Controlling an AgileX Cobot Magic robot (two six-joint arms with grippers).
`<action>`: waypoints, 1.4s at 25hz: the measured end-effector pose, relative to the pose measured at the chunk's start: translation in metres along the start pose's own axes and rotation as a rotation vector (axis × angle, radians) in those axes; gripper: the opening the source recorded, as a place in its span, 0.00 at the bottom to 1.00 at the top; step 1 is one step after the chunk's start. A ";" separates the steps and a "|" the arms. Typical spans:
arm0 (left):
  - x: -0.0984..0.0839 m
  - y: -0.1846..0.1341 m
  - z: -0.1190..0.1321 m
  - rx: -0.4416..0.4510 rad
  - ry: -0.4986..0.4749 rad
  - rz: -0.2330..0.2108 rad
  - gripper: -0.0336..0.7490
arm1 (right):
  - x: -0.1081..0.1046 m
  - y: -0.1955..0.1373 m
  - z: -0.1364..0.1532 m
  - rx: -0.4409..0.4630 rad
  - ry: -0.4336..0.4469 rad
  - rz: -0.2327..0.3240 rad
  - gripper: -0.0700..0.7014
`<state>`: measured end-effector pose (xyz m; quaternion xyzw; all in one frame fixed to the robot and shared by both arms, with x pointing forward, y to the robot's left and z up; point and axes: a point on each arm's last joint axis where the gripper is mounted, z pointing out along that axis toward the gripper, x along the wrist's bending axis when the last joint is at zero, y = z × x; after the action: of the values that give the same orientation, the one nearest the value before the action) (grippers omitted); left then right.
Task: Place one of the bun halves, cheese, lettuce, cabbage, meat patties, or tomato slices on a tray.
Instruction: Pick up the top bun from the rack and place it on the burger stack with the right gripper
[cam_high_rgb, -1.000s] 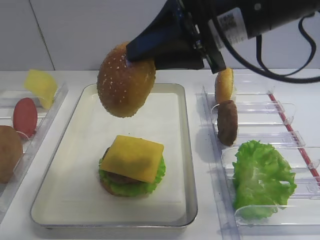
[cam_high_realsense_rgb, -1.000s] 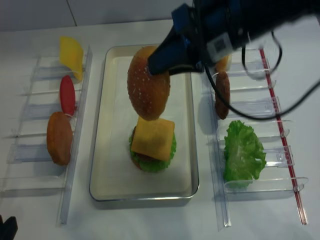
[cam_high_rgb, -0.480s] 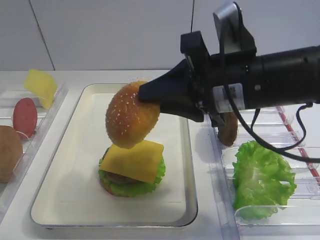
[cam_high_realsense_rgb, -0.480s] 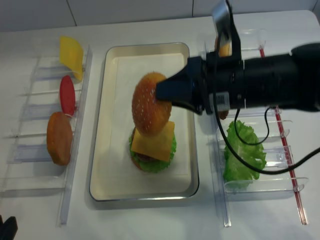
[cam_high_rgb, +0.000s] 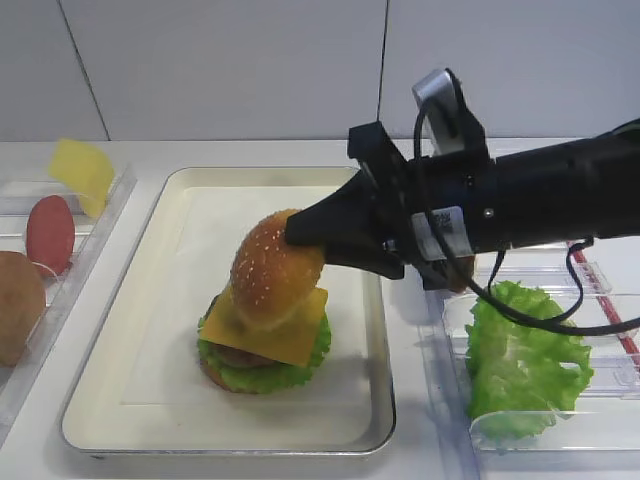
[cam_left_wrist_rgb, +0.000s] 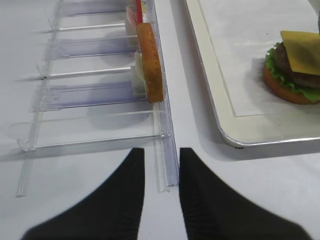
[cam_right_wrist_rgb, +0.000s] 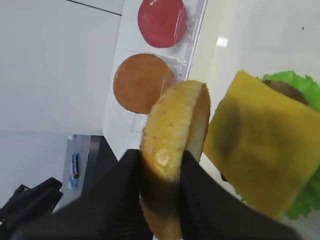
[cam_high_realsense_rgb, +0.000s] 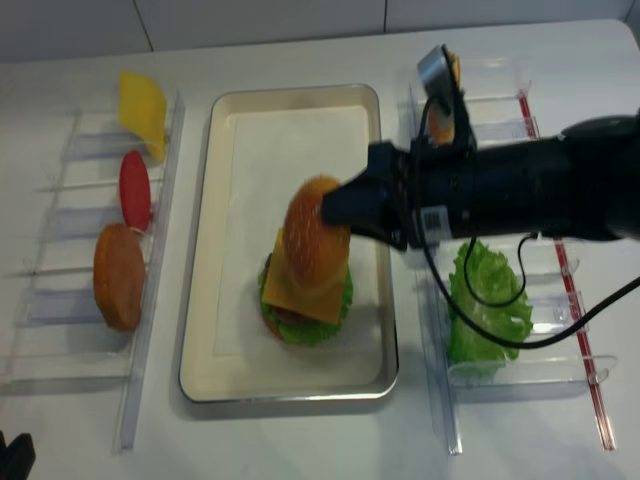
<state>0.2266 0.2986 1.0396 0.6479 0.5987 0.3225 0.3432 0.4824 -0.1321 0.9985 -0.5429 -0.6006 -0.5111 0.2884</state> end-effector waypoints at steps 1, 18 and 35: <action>0.000 0.000 0.000 0.000 0.000 0.000 0.27 | -0.003 -0.001 0.002 0.013 0.004 0.013 0.38; 0.000 0.000 0.000 0.000 0.000 0.000 0.27 | -0.011 0.001 0.035 0.081 -0.012 -0.013 0.38; 0.000 0.000 0.000 0.000 0.000 0.000 0.27 | -0.015 0.005 0.036 0.047 -0.055 -0.025 0.38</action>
<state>0.2266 0.2986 1.0396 0.6479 0.5987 0.3225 0.3432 0.4982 -0.1046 0.9755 -0.5423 -0.6271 -0.4851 0.2780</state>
